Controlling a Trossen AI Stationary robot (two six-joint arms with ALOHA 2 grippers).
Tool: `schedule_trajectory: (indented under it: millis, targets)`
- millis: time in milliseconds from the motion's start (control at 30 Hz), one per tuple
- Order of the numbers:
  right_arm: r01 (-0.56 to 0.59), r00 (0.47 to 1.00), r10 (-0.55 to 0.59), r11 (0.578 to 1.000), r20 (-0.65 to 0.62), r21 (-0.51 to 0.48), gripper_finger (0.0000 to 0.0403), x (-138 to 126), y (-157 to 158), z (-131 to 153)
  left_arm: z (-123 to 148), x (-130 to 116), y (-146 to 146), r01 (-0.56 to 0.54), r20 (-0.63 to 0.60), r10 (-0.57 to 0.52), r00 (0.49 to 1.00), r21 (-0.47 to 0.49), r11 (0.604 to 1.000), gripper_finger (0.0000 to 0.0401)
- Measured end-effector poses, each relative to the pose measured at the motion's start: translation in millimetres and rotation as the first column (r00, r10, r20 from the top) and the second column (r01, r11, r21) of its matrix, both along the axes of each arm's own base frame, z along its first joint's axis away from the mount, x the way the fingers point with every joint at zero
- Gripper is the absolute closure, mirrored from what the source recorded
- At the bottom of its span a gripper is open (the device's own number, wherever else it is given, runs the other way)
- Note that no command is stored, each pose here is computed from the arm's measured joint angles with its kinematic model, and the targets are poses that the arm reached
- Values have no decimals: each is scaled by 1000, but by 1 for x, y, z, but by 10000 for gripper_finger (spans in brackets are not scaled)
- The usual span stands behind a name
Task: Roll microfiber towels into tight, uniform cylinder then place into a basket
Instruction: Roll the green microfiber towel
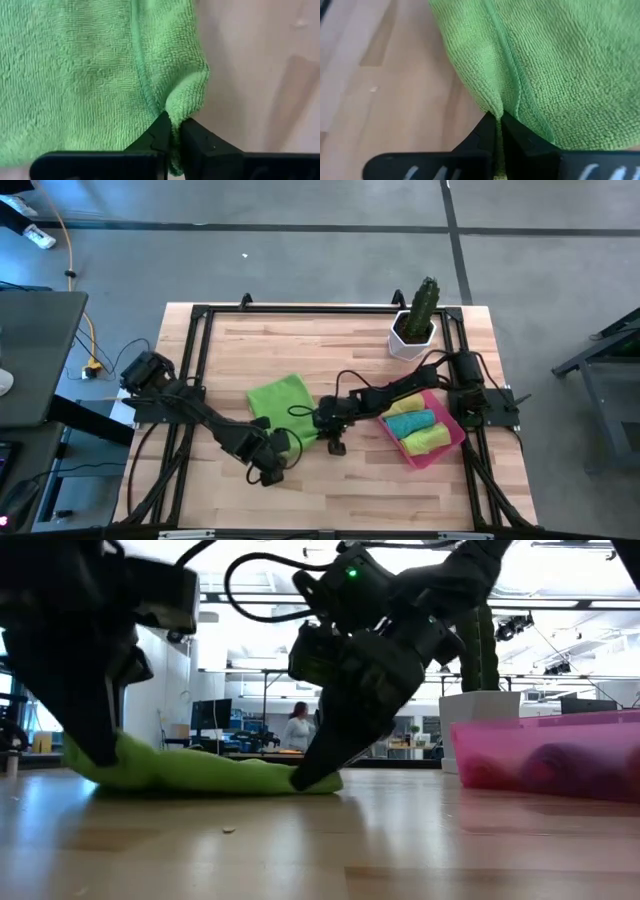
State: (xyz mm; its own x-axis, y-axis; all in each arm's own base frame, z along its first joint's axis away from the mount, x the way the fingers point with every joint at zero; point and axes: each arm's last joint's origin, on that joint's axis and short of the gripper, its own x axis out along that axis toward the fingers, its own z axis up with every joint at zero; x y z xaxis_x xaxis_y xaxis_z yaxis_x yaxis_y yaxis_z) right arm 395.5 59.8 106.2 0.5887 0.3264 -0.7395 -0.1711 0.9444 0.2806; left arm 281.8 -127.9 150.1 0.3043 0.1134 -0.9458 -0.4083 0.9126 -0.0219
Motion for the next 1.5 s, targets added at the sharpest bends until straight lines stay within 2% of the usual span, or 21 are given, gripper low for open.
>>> schedule_trajectory:
  millis: [167, 267, 400, 533, 700, 833, 967, 1100, 1300, 1400, 1500]
  targets:
    - [27, 994, -19, 996, -103, 81, 400, 7, 2, 12, 17, 0, 4, -51, 40, 56, 998, -119, 992, 391]
    - [47, 989, -33, 995, -142, 92, 400, 10, 3, 18, 21, 0, 8, -132, 13, 137, 990, -185, 974, 391]
    - [102, 984, -85, 990, -153, 102, 400, 13, 2, 22, 17, -5, 15, -314, -75, 305, 950, -215, 925, 391]
    - [181, 975, -168, 980, -144, 85, 400, 15, -1, 23, -3, -16, 21, -448, -131, 428, 894, -244, 860, 391]
    - [239, 966, -238, 971, -101, -4, 400, 18, -4, 19, -23, -23, 24, -516, -98, 516, 851, -338, 787, 391]
    - [139, 988, -145, 986, -58, -91, 388, 18, -5, 18, -28, -23, 24, -510, -83, 522, 849, -391, 766, 391]
    - [60, 998, -65, 982, -21, -180, 337, 17, -4, 24, -28, -24, 24, -504, -88, 513, 854, -390, 771, 391]
    - [-42, 999, 37, 965, -23, -258, 289, 19, -4, 43, -28, -24, 24, -498, -92, 505, 858, -385, 777, 391]
    - [-248, 965, 261, 895, -16, -372, 275, 16, 21, 52, -29, -25, 24, -482, -99, 484, 870, -387, 786, 391]
    - [-331, 931, 364, 838, -8, -434, 283, 12, 40, 52, -29, -25, 24, -481, -104, 482, 870, -389, 785, 391]
    - [-360, 912, 411, 776, -19, -518, 292, 8, 56, 52, -29, -25, 24, -475, -107, 474, 874, -392, 788, 392]
